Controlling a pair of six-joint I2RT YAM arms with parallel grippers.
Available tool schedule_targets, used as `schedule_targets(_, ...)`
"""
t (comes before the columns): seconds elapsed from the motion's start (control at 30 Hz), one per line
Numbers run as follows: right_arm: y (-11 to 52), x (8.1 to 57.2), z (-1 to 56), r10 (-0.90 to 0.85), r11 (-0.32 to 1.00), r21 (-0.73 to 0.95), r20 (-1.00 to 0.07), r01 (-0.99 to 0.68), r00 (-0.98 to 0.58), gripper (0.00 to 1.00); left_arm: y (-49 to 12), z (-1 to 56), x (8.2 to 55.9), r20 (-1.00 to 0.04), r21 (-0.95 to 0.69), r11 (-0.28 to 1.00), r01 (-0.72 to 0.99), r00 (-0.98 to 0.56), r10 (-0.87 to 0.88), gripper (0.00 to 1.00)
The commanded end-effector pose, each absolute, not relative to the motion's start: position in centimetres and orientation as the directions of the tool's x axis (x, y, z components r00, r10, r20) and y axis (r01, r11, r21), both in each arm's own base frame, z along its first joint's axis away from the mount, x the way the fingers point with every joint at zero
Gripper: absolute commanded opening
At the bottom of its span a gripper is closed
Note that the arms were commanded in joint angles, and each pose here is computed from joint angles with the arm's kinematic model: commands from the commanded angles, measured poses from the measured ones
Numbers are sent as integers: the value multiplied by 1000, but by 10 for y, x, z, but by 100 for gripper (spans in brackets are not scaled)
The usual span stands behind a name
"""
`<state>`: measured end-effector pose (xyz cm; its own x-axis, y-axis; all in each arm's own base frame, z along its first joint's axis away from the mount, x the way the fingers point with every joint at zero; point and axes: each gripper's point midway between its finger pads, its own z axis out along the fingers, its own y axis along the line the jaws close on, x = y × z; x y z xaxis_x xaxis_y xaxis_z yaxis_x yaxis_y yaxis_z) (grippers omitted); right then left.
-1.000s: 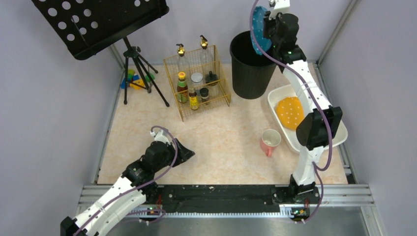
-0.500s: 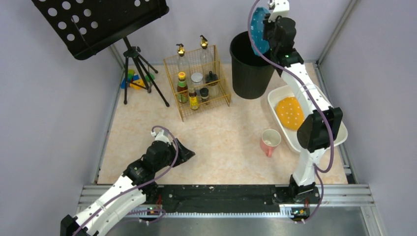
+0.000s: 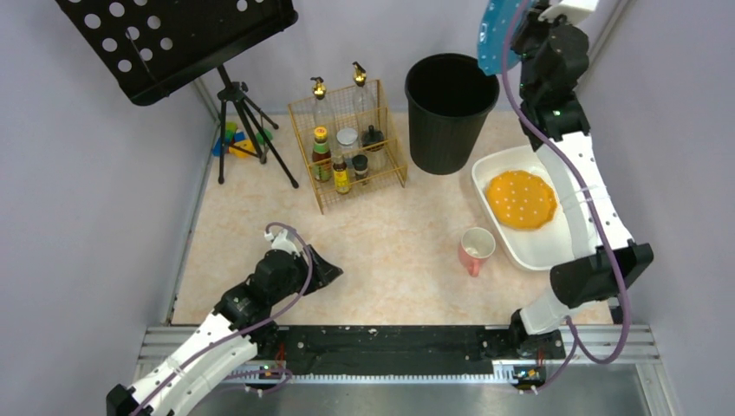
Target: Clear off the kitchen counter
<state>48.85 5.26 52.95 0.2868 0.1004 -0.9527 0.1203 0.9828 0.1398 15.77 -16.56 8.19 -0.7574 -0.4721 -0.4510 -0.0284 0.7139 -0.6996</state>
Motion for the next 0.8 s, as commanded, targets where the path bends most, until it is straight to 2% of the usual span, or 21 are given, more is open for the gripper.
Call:
schedule_targets(0.0, -1, 413, 614, 200, 929, 331, -825, 164, 529, 0, -168, 107, 162, -490, -715, 698, 27, -732, -473, 63)
schedule_targets(0.13, -27, 394, 590, 196, 900, 356, -848, 253, 493, 0, -166, 116, 160, -498, -717, 696, 39, -727, -472, 63)
schedule_targets(0.4, -78, 373, 504, 194, 807, 367, -904, 462, 381, 0, -163, 130, 154, -513, -725, 685, 69, -718, -471, 63)
schedule_targets(0.57, -105, 374, 438, 345, 747, 465, -882, 475, 322, 0, -161, 135, 149, -511, -729, 680, 75, -720, -469, 63)
schedule_targets(0.77, -128, 377, 363, 532, 655, 588, -805, 474, 262, 0, -156, 134, 146, -520, -731, 678, 79, -708, -479, 63)
